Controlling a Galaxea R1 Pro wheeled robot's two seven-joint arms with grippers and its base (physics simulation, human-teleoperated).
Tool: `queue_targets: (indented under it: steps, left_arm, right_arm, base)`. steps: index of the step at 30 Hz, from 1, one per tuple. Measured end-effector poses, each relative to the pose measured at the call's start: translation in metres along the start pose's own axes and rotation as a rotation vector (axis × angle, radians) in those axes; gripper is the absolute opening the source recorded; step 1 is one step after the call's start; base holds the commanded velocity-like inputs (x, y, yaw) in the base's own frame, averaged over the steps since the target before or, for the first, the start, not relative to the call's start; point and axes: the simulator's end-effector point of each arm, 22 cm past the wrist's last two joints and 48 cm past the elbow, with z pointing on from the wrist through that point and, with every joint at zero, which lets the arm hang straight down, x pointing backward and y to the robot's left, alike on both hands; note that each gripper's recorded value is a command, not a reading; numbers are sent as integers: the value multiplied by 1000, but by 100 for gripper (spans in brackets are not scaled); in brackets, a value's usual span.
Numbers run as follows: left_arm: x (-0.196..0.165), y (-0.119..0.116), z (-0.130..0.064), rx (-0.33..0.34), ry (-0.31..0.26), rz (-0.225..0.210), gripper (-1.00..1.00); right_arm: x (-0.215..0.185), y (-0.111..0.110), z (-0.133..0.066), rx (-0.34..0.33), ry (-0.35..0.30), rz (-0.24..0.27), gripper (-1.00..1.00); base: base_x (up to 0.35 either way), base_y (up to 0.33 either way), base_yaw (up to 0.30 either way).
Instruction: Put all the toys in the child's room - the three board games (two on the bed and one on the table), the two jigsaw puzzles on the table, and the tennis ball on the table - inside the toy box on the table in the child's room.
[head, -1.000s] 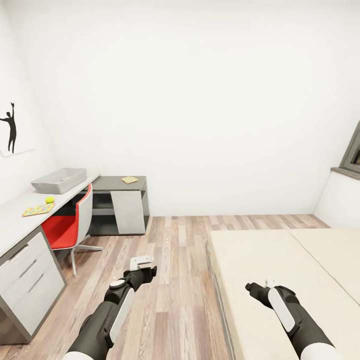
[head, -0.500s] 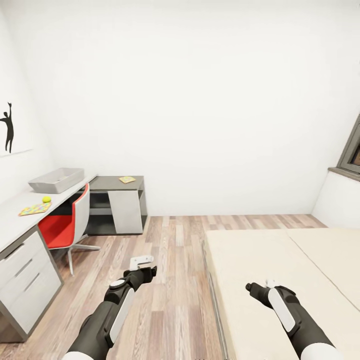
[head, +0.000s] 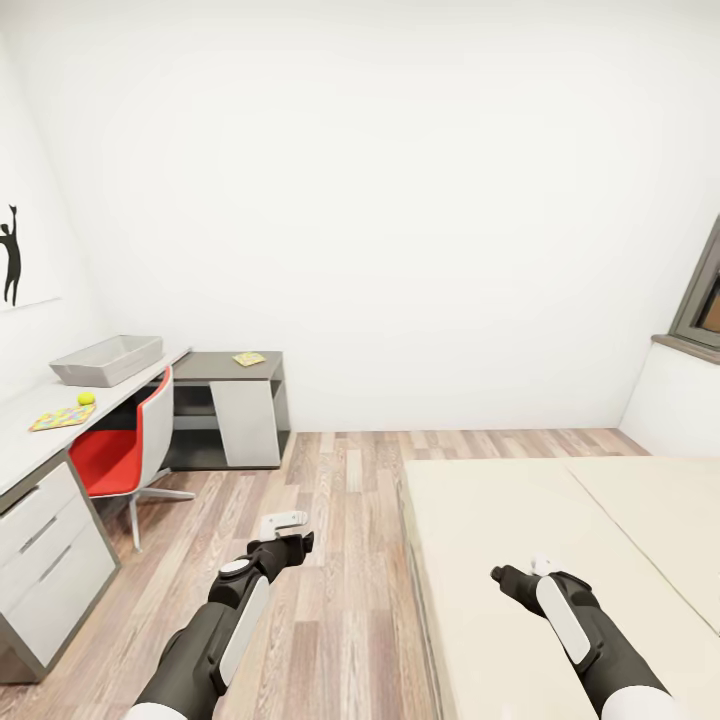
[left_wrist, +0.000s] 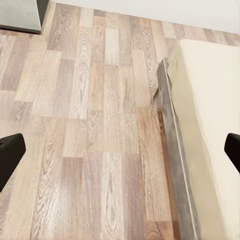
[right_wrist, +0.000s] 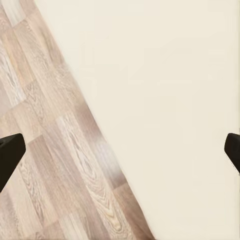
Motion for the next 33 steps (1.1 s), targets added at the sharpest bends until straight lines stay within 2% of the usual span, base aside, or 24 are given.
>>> queue_targets:
  steps: [33]
  left_arm:
    - [0, 0, 0, 0, 0, -1, 100]
  right_arm:
    - [0, 0, 0, 0, 0, -1, 100]
  base:
    - [0, -73, 0]
